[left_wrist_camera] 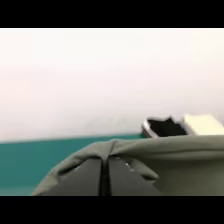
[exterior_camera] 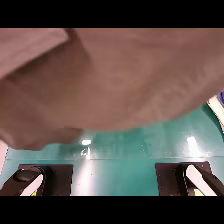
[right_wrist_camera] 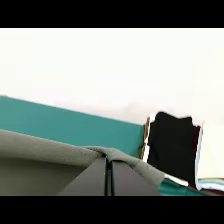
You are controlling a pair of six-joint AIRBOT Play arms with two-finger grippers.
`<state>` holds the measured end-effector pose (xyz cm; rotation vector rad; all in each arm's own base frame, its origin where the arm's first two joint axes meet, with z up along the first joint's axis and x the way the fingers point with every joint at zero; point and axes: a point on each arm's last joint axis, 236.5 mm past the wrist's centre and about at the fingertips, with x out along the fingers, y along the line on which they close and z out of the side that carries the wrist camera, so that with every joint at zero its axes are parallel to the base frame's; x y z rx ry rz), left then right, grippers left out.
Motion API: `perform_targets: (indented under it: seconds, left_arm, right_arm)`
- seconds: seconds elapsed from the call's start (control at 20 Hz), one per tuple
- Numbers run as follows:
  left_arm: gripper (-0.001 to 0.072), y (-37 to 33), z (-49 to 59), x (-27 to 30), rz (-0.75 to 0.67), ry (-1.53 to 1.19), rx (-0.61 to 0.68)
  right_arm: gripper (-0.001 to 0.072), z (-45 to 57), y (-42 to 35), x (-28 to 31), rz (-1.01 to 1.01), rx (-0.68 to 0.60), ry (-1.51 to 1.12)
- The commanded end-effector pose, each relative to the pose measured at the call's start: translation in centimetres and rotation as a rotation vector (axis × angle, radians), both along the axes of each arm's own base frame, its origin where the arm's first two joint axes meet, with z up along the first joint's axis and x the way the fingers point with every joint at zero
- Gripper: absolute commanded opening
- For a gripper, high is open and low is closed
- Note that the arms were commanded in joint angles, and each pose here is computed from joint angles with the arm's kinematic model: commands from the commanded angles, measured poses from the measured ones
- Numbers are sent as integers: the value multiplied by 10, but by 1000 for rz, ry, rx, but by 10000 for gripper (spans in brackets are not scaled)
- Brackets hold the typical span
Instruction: Fold the shirts.
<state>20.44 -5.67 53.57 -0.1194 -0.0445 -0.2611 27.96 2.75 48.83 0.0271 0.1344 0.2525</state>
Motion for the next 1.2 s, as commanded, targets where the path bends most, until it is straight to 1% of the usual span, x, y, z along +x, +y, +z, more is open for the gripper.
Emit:
perform_targets:
  seconds: [0.0,0.05,0.2,0.3,0.4,0.5,0.65,0.8,0.85,0.9,1.0,1.05,1.15]
  left_arm:
    - [27,-16,-84,74,-21,275,52]
    - [27,-24,-119,102,-39,371,76]
    - [27,-42,-231,169,-81,658,112]
    - [27,-52,-307,202,-107,831,136]
    - [27,-56,-375,232,-106,968,143]
    - [26,-60,-427,264,-118,1013,187]
    - [26,-57,-471,299,-93,1025,165]
    - [26,-38,-474,311,-65,1022,74]
    - [26,-33,-474,309,-78,1033,66]
    - [26,-27,-477,303,-95,1060,74]
    - [26,-24,-489,287,-139,1118,134]
    - [27,-24,-498,278,-171,1147,174]
    - [26,-24,-520,266,-197,1194,199]
  right_arm:
    - [19,-43,-15,34,25,66,160]
    - [19,-69,-20,52,29,78,235]
    - [19,-186,-23,108,26,37,554]
    - [19,-271,-17,136,42,25,762]
    - [19,-346,-11,156,62,49,931]
    - [19,-403,-11,175,64,75,1036]
    - [19,-439,-17,205,48,102,1070]
    - [19,-428,-21,226,51,88,1026]
    - [19,-423,-22,225,65,62,1016]
    - [19,-422,-21,220,77,49,1028]
    - [19,-428,-18,204,96,45,1071]
    - [19,-435,-17,197,96,49,1091]
    - [19,-454,-15,184,84,68,1123]
